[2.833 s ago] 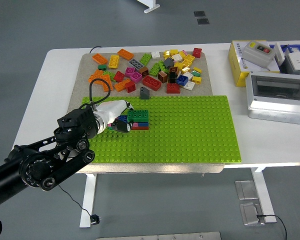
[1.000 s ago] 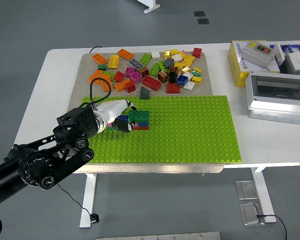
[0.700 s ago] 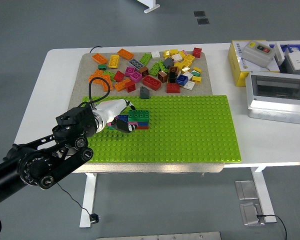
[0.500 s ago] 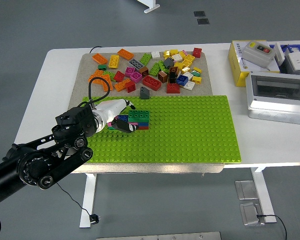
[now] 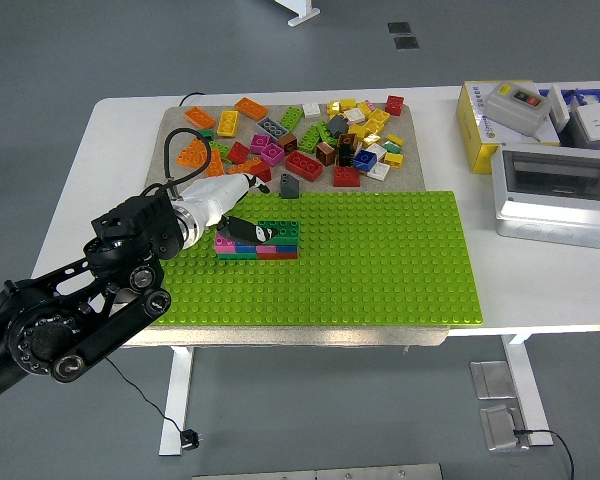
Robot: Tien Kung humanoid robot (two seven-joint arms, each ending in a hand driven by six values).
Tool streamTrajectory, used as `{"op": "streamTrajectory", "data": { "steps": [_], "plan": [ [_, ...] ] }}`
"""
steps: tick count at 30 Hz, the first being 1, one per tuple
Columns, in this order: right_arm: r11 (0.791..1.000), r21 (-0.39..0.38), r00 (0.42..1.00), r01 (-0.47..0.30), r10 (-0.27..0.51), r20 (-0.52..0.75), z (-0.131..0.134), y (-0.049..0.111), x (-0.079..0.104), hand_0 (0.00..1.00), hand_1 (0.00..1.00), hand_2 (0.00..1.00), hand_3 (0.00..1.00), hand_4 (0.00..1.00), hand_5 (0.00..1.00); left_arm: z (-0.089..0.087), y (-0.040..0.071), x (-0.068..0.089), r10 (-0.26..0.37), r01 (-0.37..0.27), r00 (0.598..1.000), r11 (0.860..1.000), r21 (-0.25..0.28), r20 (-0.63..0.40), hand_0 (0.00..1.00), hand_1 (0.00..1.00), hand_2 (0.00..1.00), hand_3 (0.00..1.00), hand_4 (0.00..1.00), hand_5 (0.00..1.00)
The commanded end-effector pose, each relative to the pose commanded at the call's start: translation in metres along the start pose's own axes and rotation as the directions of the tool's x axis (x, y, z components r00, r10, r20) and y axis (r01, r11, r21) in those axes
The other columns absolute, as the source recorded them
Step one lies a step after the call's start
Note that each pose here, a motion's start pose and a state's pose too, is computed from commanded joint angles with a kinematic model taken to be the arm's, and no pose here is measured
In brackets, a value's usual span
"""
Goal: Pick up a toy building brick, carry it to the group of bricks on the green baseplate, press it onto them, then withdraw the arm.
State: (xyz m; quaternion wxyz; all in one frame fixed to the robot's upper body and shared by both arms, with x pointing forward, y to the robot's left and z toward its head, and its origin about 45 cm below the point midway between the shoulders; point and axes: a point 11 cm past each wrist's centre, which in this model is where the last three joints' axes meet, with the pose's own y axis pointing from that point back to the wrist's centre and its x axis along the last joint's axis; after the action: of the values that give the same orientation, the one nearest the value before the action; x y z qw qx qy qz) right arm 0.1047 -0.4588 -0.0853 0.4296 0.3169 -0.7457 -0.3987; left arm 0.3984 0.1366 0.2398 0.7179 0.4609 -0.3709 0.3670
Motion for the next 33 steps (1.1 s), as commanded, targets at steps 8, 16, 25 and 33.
{"op": "streamTrajectory", "data": {
  "steps": [8, 16, 25, 33],
  "plan": [
    [1.0, -0.002, 1.0, 0.0, 0.0, -0.001, 0.001, 0.0, 0.0, 0.684, 0.637, 0.632, 0.669, 0.353, 0.796, 0.019, 0.009, -0.007, 0.001, 0.0, 1.0, 0.998, -0.064, 0.015, 0.998, 0.974, 0.987, 0.722, 0.812, 0.614],
    [1.0, -0.003, 1.0, 0.001, -0.001, -0.002, 0.002, 0.0, 0.0, 0.684, 0.638, 0.63, 0.67, 0.352, 0.794, 0.015, 0.003, -0.019, -0.006, 0.007, 1.0, 0.998, -0.064, 0.008, 0.998, 0.971, 0.982, 0.725, 0.809, 0.621],
    [1.0, -0.001, 1.0, 0.006, -0.006, 0.001, 0.001, 0.0, -0.001, 0.684, 0.637, 0.632, 0.669, 0.352, 0.794, -0.001, -0.009, -0.029, -0.019, 0.018, 1.0, 0.999, -0.029, -0.01, 0.998, 0.969, 0.976, 0.723, 0.802, 0.63],
    [1.0, 0.0, 1.0, 0.007, -0.007, 0.006, 0.001, 0.0, -0.002, 0.684, 0.637, 0.632, 0.668, 0.352, 0.793, -0.008, -0.013, -0.033, -0.028, 0.028, 1.0, 1.0, -0.01, -0.014, 0.998, 0.966, 0.974, 0.718, 0.805, 0.633]
  ]
}}
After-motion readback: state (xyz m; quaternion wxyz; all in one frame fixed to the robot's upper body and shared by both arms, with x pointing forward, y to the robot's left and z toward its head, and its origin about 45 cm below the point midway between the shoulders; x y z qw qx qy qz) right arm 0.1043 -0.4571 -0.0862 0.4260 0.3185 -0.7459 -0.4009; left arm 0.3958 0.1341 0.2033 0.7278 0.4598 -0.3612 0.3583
